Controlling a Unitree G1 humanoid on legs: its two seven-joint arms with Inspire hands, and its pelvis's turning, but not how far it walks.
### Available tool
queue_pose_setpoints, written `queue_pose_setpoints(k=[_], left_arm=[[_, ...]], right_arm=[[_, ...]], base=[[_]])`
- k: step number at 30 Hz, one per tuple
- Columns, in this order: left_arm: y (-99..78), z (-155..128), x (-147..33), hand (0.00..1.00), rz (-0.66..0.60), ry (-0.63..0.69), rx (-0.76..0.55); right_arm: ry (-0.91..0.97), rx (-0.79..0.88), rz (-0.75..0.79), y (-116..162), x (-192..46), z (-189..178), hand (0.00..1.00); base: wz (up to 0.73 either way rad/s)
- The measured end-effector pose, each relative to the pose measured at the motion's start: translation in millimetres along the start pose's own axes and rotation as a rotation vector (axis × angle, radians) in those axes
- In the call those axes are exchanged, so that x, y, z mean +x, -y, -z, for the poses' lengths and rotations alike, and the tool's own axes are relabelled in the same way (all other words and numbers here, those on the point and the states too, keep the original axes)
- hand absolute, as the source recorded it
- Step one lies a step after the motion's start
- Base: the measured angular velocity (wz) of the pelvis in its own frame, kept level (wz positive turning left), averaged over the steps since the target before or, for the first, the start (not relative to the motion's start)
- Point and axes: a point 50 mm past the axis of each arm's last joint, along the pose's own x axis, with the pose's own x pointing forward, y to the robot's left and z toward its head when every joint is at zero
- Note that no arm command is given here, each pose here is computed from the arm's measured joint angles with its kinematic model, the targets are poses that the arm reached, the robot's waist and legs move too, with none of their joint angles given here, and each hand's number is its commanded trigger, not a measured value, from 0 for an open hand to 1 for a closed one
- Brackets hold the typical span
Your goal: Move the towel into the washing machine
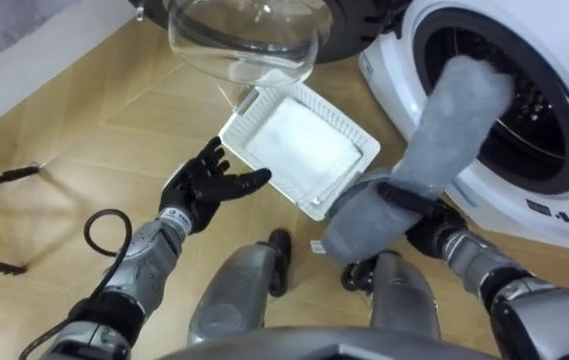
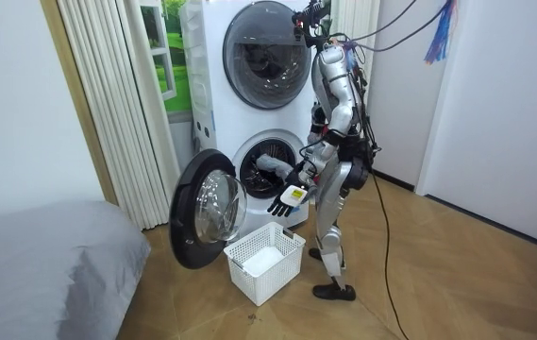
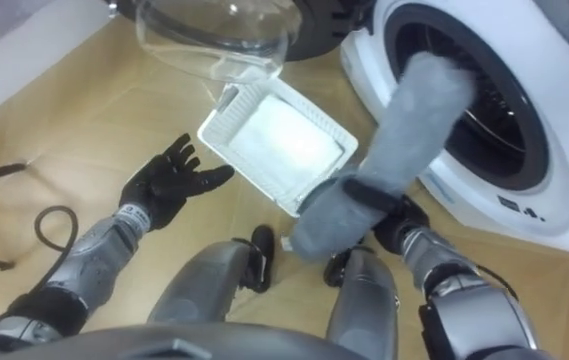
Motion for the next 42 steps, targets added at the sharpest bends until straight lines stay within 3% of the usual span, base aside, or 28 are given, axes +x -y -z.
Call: queue_pose_setpoints(k=[13,21,32,36,37,38,42], left_arm=[[7.2,16.1,-0.4,0.0,-0.023,-0.078,0.044],[7.1,9.5,0.9,0.0,-0.024,-0.069,0.063],[-2.1,-4.4,-2.0,0.0,-0.12,-0.025,0.101],[-0.5,-9.7,-1.2,0.0,-0.132,-0.005,0.108],[-0.2,-10.9,-0.7,0.0,-0.135,-0.002,0.11],[-0.2,-12.6,-0.4,0.0,-0.143,0.004,0.112],[-0.1,-17.1,0.9,0.0,-0.168,0.017,0.149]], right_arm=[[0.013,0.21,0.027,7.7,-1.9,-5.0,1.0],[0.195,0.575,-0.007,7.6,-4.0,-51.2,1.0],[0.3,0.722,-0.014,-9.4,-10.4,-116.6,1.0],[0.3,0.776,0.0,-13.4,-11.7,-125.0,1.0],[0.299,0.781,0.003,-14.1,-11.8,-125.9,0.38],[0.298,0.796,0.007,-15.0,-12.1,-127.7,0.0],[0.288,0.816,0.027,-22.7,-12.6,-135.9,0.0]], base=[[0.02],[0.0],[0.05],[0.02],[0.0],[0.0],[0.0]])
